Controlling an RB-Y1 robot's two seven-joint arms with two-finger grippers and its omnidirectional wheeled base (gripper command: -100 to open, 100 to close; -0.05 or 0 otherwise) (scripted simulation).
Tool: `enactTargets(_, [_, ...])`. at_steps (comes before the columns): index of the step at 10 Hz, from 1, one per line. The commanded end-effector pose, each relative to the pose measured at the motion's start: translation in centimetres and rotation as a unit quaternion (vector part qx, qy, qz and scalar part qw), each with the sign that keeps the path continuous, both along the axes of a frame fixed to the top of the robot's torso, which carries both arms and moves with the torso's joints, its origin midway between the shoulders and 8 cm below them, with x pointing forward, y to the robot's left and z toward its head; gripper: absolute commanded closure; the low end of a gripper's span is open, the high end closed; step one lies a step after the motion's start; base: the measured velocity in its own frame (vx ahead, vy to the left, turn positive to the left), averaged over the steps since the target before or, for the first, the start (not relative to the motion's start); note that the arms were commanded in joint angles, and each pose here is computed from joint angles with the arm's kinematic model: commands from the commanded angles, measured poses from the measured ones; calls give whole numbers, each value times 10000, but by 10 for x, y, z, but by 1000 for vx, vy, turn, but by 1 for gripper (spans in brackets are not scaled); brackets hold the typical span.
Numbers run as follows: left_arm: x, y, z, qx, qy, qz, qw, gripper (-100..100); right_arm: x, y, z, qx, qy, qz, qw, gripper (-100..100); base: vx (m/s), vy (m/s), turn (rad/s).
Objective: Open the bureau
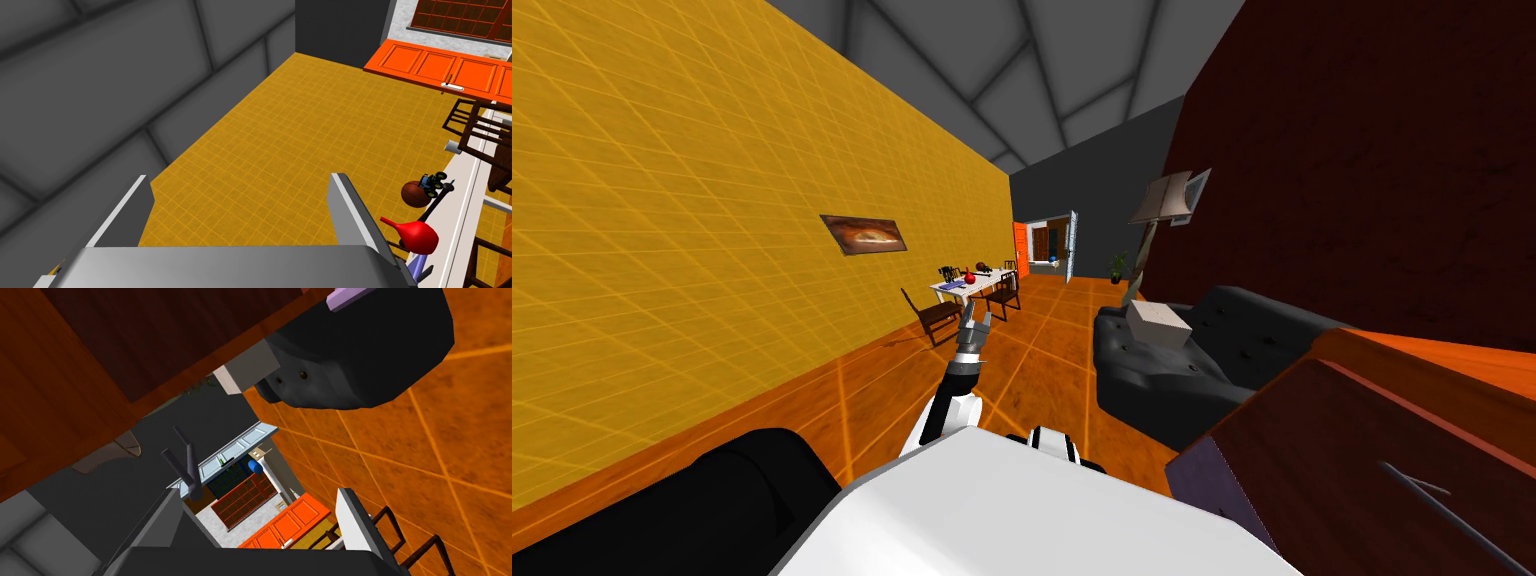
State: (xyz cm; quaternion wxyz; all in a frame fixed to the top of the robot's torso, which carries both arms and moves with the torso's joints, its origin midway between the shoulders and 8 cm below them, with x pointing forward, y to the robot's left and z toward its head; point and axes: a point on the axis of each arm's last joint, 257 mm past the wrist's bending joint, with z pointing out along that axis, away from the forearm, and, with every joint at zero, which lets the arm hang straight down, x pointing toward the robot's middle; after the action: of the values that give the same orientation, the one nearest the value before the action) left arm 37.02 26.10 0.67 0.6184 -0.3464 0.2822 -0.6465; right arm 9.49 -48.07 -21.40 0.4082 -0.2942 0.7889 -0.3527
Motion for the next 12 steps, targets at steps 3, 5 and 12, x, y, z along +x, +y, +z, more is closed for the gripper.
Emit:
enactTargets(3, [0, 0, 0, 0, 0, 0, 10000, 0, -31, -27, 6, -1104, 868, 275, 9897, -100, 50, 21, 70])
enactTargets(5, [0, 0, 0, 0, 0, 0, 10000, 0, -41, -36, 9, -1457, 1161, 403, 9817, -100, 51, 14, 55])
enactTargets(12, [0, 0, 0, 0, 0, 0, 10000, 0, -44, -41, 6, -1673, 1330, 471, 9758, 100, 30, 7, 30])
